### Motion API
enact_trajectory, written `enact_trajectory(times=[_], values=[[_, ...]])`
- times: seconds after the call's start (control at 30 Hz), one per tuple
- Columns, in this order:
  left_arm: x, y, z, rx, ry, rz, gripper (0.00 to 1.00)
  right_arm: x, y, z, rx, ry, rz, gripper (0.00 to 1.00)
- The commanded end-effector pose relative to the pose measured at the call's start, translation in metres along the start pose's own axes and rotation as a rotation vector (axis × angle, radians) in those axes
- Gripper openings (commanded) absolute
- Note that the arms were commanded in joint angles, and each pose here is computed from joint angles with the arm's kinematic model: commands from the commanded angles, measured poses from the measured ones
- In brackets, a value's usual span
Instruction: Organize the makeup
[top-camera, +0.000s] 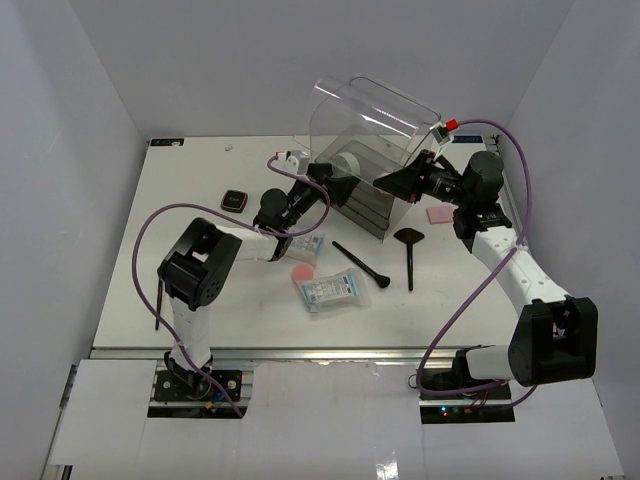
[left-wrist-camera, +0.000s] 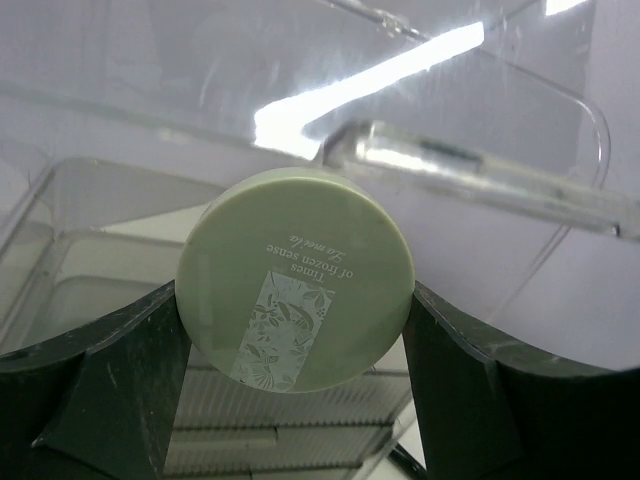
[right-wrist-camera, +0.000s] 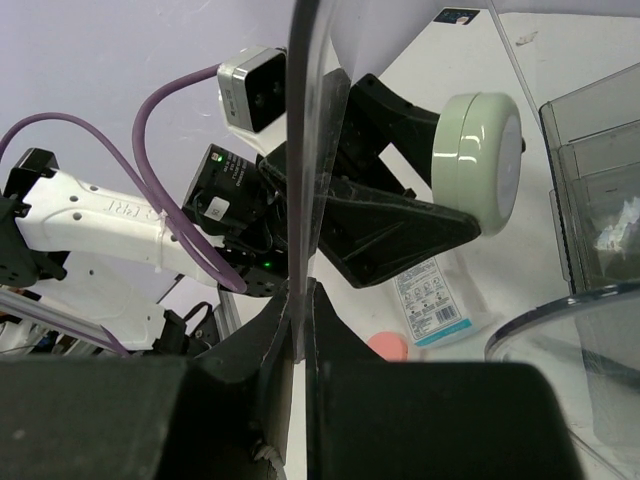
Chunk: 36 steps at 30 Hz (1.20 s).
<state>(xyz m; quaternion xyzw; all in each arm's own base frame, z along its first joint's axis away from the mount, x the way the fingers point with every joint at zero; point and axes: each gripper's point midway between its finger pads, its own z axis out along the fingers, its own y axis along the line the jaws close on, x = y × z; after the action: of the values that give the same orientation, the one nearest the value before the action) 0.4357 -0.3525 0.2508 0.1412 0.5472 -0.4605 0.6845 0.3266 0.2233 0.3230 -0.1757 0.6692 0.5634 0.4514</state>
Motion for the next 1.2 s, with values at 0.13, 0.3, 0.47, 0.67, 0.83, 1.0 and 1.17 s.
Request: enact_trajectory(times=[0.13,0.3,0.47,0.67,0.83,1.0,1.17], values=[[-0.012,0.005,0.028,-0.03,-0.114,0.085,0.28,-0.025,0.054,-0.001,-0.148,-0.023,-0.163,0.08],[-0.005,0.01,0.04,-0.05,-0.129,0.103,0.32,-0.024,0.054,-0.001,-0.149,-0.024,-0.161,0.08],[0.005,0.015,0.05,-0.073,-0.11,0.122,0.39,-0.024,0.054,-0.001,-0.148,-0.027,-0.161,0.08],[0.021,0.017,0.048,-0.079,-0.048,0.128,0.68,-0.023,0.054,-0.002,-0.147,-0.028,-0.161,0.08],[0.023,0.016,0.046,-0.077,-0.029,0.136,0.98,-0.023,0.055,-0.003,-0.147,-0.031,-0.163,0.08],[0.02,0.013,0.044,-0.068,-0.02,0.149,0.98,-0.023,0.056,-0.003,-0.146,-0.032,-0.165,0.08],[0.015,0.008,0.034,-0.061,-0.018,0.173,0.98,-0.022,0.056,-0.004,-0.144,-0.031,-0.166,0.08]])
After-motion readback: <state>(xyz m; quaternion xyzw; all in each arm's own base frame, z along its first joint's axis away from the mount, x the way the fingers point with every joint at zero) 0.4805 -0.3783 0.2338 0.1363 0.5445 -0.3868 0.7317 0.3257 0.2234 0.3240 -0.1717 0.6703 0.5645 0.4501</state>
